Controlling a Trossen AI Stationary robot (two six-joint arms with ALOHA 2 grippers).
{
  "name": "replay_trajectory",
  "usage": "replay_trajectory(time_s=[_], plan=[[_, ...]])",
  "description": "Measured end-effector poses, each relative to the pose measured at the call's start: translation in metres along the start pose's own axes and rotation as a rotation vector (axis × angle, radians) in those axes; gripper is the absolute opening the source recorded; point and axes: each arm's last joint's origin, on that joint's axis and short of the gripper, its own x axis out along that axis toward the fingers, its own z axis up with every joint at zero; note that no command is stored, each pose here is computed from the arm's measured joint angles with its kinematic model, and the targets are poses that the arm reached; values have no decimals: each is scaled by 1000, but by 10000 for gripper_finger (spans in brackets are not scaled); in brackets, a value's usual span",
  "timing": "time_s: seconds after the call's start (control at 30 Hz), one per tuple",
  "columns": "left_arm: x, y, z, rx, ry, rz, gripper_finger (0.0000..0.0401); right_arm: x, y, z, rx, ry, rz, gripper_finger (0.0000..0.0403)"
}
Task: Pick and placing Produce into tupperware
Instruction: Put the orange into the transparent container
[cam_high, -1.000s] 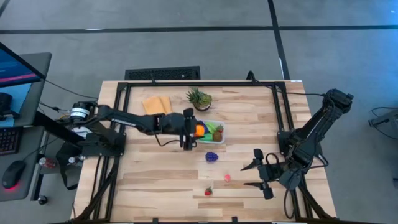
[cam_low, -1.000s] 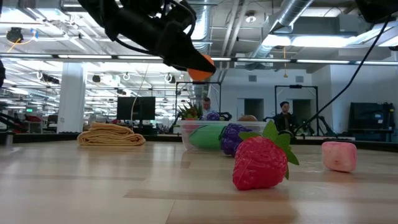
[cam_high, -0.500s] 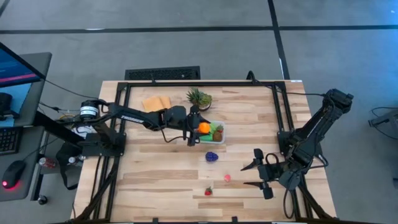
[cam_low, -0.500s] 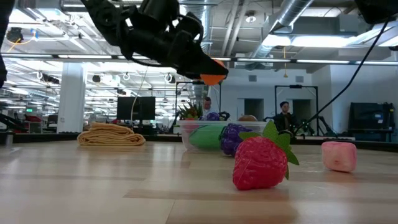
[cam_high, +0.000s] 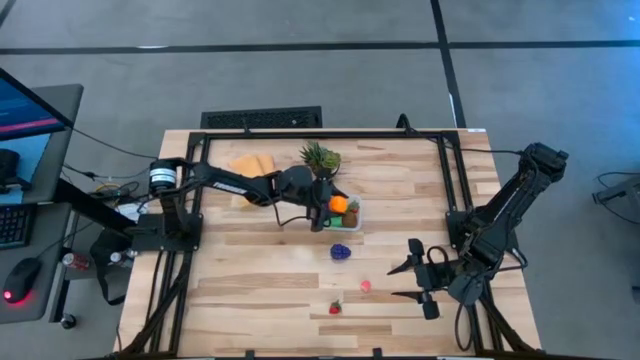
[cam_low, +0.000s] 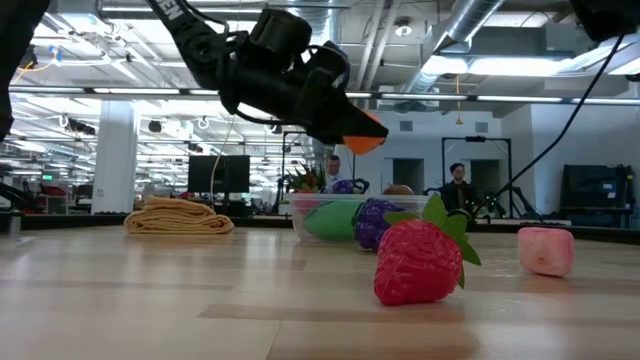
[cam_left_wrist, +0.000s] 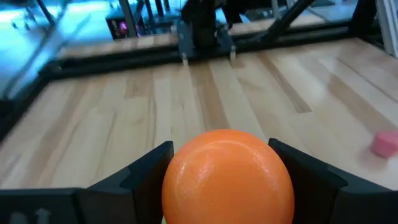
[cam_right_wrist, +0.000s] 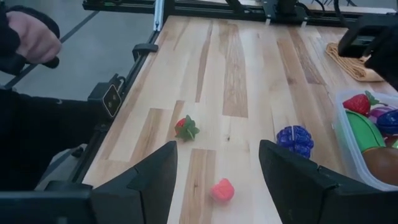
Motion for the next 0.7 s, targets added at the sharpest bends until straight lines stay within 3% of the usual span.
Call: replay_trajectory(time_s=[0.7], plan=[[21,15,-10,-60,50,-41,238,0,0,-1,4,5,-2,217]])
